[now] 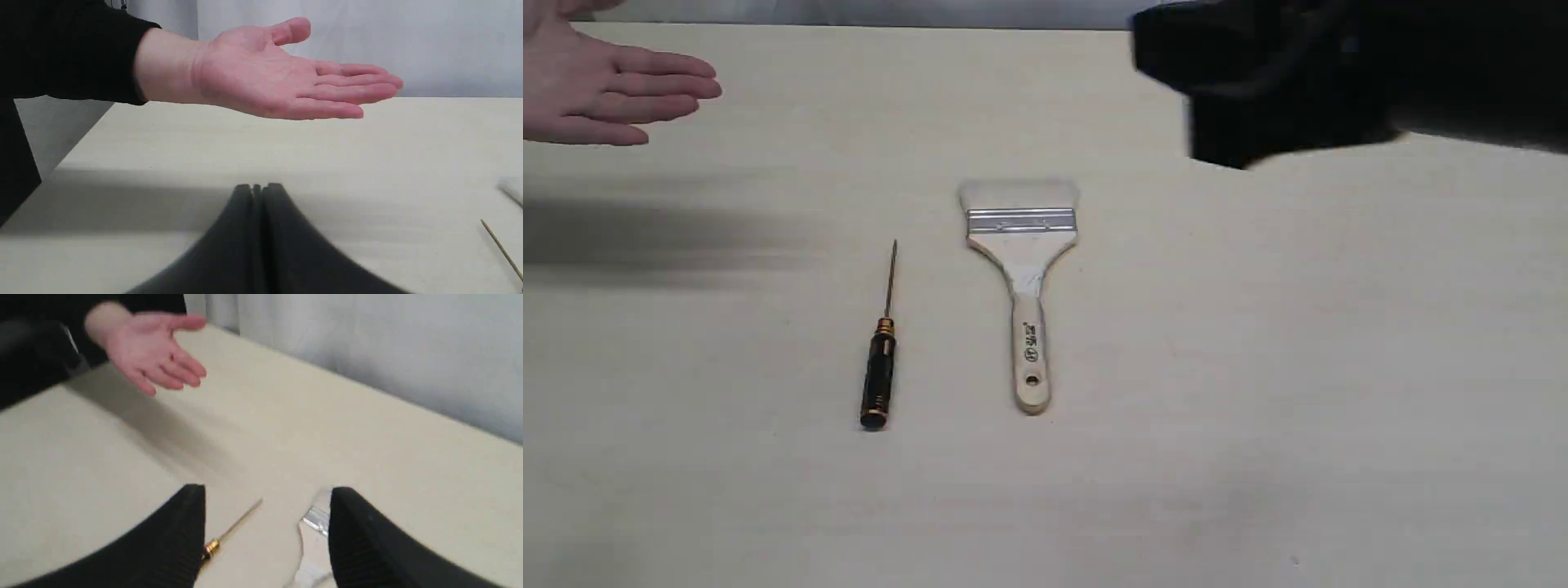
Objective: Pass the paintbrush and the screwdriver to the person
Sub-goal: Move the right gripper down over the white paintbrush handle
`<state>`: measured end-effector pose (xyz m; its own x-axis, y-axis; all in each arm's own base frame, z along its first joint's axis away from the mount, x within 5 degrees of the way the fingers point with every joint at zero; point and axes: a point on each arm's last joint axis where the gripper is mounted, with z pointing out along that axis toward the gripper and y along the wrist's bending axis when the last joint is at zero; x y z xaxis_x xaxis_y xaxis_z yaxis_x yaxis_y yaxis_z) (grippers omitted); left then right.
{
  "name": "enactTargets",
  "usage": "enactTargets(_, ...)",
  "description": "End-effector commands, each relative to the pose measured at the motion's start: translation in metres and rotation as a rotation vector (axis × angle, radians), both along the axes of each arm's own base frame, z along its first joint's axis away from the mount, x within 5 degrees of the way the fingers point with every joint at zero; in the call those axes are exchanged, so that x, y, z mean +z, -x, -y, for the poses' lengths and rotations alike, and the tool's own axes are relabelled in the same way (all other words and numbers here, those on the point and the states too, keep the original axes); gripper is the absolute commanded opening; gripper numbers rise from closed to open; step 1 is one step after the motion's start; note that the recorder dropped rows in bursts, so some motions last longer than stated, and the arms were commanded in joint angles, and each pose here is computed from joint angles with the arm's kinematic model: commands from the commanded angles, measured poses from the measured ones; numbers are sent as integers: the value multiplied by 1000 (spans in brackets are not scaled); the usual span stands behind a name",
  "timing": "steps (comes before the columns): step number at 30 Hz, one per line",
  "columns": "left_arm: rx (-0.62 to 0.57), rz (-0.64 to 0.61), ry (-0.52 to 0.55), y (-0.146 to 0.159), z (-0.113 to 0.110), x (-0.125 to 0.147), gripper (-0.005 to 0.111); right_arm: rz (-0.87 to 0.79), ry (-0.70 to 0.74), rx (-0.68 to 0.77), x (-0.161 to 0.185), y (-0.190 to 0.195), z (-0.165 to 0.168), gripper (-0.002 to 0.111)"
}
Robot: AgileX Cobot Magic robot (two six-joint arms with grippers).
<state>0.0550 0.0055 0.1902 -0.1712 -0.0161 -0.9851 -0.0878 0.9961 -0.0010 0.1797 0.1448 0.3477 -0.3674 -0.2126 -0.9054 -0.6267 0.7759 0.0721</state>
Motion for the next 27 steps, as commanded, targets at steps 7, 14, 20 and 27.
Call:
enactTargets(7,-6,10,5,0,0,0,0,-388,432,-103,-46,-89,-54,48)
enactTargets(14,-6,10,5,0,0,0,0,-554,523,-133,-86,-122,-81,49)
enactTargets(20,-6,11,3,0,0,0,0,-685,541,-166,-133,-142,-101,49)
enactTargets(27,-6,11,3,0,0,0,0,-807,571,-197,-162,-158,-116,49)
